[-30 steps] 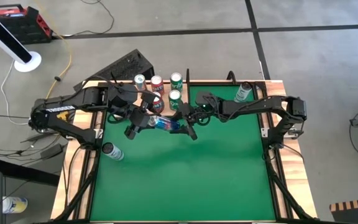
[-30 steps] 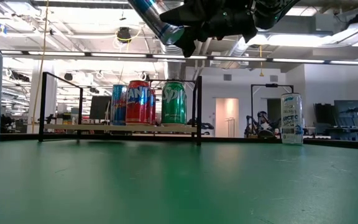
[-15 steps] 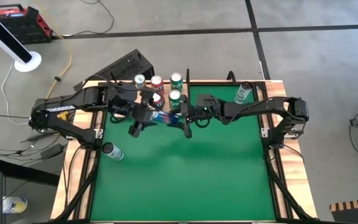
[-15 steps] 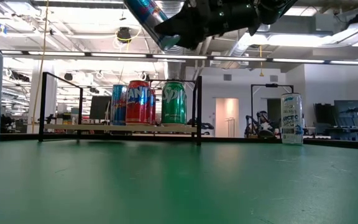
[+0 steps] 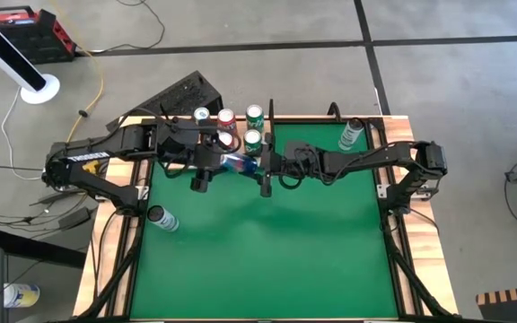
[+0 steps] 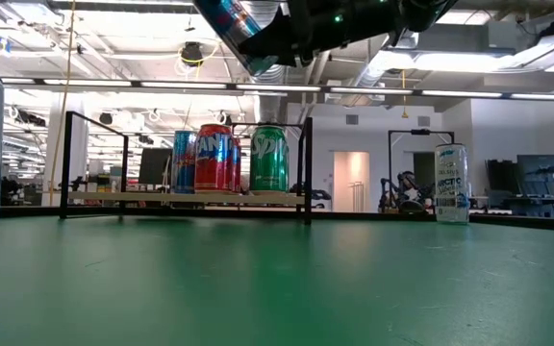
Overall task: Place canned beverage on shelf
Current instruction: Put the blue soda can aligned with the other blue soda can on the shelf
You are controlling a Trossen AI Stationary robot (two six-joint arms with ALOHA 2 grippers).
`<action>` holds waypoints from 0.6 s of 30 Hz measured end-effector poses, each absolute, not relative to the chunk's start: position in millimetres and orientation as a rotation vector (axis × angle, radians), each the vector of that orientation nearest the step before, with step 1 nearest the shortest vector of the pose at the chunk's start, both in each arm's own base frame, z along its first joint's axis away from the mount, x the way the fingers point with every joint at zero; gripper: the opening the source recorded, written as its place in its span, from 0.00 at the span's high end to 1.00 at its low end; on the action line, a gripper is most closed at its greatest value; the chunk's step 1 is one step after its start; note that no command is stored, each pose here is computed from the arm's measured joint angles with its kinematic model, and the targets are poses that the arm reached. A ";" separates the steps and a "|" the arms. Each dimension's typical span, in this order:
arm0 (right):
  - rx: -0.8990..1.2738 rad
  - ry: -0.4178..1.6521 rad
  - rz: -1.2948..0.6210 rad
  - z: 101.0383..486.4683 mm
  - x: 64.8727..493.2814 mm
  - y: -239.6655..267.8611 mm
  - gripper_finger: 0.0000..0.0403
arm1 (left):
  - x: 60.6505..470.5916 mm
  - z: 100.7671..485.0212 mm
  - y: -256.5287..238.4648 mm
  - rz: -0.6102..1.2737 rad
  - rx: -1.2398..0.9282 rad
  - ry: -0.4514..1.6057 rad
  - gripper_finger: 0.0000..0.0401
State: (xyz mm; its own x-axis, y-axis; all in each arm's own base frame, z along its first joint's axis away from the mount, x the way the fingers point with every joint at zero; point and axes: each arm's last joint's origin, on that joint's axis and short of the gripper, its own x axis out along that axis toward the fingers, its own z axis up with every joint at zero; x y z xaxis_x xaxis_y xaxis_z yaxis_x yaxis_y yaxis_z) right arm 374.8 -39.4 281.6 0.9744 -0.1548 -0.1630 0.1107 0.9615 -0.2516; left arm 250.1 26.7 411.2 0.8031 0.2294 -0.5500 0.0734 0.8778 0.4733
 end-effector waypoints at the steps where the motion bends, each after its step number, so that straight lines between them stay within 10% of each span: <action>1: -0.245 0.182 -0.136 281.7 374.8 -39.6 0.36 | 250.1 411.2 26.9 0.090 0.496 0.639 0.35; 18: -0.317 0.202 -0.196 281.4 374.7 -38.1 0.36 | 248.9 409.7 26.8 0.089 0.500 0.661 0.45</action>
